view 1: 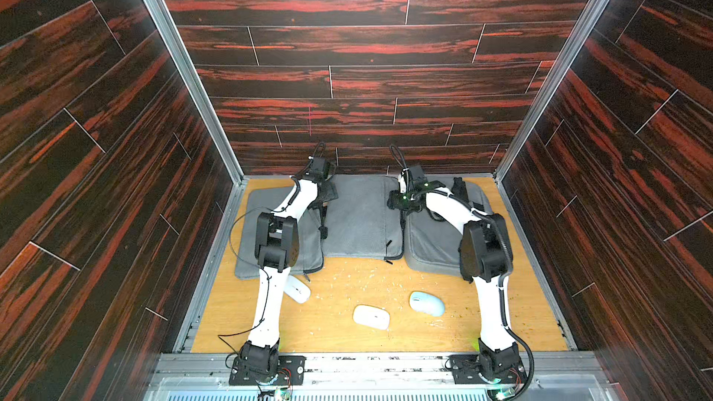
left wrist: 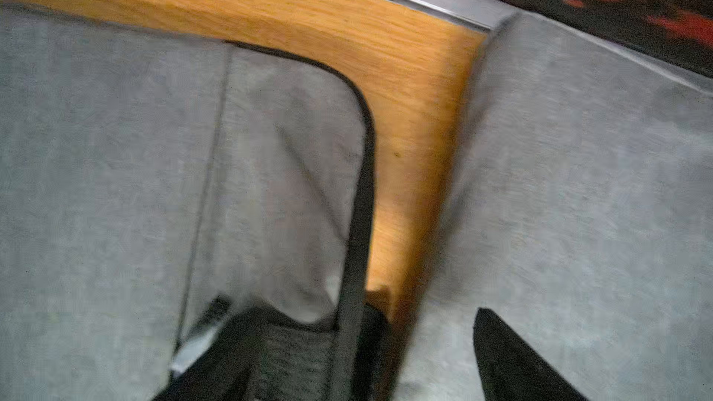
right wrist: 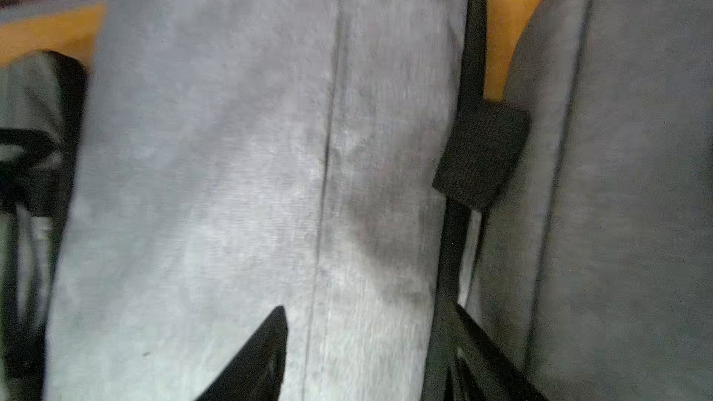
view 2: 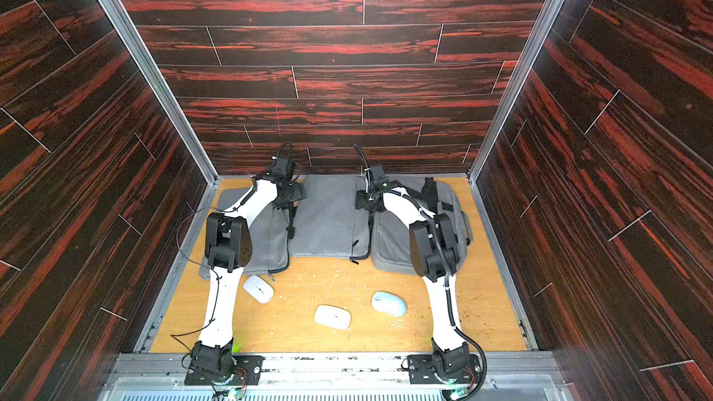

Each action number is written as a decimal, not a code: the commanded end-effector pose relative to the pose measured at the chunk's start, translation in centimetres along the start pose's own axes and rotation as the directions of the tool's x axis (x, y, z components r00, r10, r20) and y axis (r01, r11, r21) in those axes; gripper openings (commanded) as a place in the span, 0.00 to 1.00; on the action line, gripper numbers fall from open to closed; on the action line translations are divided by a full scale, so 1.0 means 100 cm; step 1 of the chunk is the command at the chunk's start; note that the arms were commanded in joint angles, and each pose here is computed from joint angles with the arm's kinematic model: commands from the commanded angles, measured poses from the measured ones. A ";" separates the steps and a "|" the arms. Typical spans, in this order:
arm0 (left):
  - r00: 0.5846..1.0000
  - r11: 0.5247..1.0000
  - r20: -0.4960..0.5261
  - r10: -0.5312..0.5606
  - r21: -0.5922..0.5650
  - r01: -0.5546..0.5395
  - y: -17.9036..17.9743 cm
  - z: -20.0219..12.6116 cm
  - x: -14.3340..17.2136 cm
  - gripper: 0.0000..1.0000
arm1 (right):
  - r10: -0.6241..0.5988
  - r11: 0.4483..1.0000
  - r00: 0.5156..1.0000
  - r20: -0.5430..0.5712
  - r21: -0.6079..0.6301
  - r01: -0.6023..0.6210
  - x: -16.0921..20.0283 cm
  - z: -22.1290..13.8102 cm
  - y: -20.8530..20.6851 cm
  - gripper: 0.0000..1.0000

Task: Put the mouse into the laptop bag
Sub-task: Pick up the zippered laptop bag from the center of the board.

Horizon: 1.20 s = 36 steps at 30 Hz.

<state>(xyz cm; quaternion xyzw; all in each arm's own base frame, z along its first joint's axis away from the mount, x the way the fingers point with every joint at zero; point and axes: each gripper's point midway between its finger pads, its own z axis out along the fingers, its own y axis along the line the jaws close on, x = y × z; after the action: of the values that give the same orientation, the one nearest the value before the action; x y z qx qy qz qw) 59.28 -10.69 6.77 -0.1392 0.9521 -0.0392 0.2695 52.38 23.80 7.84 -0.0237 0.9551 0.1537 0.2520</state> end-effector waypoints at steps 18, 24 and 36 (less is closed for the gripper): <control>0.993 0.990 -0.121 -0.003 0.139 0.020 -0.046 0.035 0.039 0.83 | 0.089 0.996 0.989 -0.118 0.014 -0.088 0.037 0.044 -0.022 0.64; 0.990 0.981 -0.139 0.006 0.191 0.020 -0.069 0.034 0.044 0.81 | 0.087 0.996 0.988 -0.126 0.013 -0.086 0.033 0.048 -0.020 0.64; 0.985 0.978 -0.170 0.017 0.209 0.019 -0.084 0.033 0.060 0.66 | 0.129 0.991 0.982 -0.139 -0.013 -0.132 0.037 0.053 -0.027 0.61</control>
<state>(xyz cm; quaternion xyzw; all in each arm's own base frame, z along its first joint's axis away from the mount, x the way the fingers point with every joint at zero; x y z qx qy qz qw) 60.50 -17.55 4.40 -0.1223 0.9507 -0.1319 0.2525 53.20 24.12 5.65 0.0040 0.9555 0.1859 0.2291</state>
